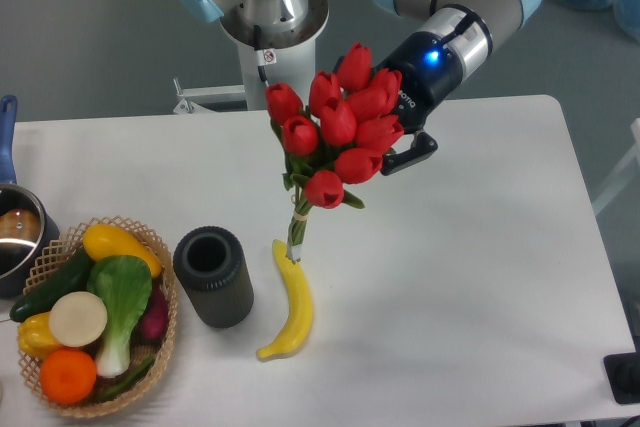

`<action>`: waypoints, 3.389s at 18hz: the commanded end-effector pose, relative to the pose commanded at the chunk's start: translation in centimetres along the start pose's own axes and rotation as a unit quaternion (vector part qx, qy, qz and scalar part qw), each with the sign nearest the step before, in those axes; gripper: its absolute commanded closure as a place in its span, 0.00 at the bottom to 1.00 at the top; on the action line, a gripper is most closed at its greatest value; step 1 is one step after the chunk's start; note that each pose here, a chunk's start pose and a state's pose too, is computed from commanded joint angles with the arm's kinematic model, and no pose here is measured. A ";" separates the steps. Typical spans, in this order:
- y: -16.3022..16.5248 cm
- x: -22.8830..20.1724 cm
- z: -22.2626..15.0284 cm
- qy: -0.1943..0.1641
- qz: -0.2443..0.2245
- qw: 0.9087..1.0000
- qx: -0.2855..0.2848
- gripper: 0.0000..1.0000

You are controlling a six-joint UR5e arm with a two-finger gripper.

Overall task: Place the flowers on the table
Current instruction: 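Swing the held red tulip bunch so the blooms tip downward, then lower the inverted tulip bunch toward the table beside the banana, then set the tulip blooms on the table and open the gripper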

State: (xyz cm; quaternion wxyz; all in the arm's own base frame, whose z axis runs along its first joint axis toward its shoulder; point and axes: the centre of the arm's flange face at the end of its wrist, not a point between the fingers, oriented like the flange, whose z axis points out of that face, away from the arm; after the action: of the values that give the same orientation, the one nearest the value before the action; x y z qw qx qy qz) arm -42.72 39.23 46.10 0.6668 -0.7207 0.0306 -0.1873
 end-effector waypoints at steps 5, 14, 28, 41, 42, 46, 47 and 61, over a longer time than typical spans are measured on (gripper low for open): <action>0.7 -0.6 -0.4 -0.025 0.017 0.999 -0.035 0.51; 1.0 0.2 -0.6 -0.099 0.036 0.982 -0.159 0.51; 5.4 -2.1 -0.6 -0.236 0.056 0.865 -0.440 0.52; 13.5 -7.6 -3.1 -0.271 0.005 0.764 -0.585 0.51; 14.3 -8.0 -3.1 -0.267 -0.001 0.763 -0.589 0.51; 17.0 -9.2 -3.3 -0.256 -0.020 0.758 -0.599 0.51; 17.6 -9.3 -3.4 -0.253 -0.025 0.758 -0.601 0.51; 21.3 -11.2 -3.1 -0.240 -0.057 0.758 -0.604 0.49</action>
State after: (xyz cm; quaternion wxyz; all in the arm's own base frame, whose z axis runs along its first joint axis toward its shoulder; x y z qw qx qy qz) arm -49.68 37.26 22.90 0.0663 -0.9957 -0.0643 0.0115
